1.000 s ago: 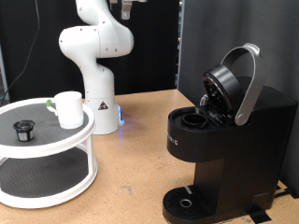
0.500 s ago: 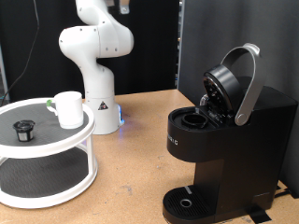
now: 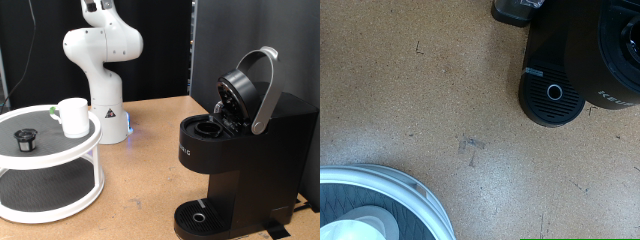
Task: Make a cup of coffee with the keurig machine
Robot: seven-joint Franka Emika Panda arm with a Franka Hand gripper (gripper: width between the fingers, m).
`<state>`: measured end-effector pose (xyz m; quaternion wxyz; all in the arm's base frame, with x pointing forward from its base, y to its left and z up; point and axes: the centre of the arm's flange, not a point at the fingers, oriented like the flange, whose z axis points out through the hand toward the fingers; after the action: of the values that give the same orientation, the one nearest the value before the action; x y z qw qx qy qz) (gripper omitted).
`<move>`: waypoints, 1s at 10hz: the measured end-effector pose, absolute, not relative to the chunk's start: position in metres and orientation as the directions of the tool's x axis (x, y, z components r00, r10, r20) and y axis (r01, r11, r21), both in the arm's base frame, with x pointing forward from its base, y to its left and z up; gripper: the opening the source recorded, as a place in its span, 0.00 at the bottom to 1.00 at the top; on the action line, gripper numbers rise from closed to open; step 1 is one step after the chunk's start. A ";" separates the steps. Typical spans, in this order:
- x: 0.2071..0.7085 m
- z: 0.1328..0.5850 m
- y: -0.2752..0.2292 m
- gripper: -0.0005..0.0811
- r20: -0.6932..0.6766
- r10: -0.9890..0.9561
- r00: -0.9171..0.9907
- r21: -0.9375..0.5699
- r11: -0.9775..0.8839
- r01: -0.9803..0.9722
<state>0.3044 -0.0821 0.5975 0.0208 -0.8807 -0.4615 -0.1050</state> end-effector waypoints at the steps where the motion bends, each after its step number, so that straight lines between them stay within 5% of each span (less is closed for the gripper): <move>1: 0.305 0.595 -0.083 0.99 0.192 0.826 0.529 0.057 -0.548 0.835; 10: 0.303 0.551 -0.197 0.99 -0.006 0.905 0.425 -0.023 -0.425 0.905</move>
<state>0.3034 -0.1970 0.5509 0.0083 -0.8440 -0.5363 0.0087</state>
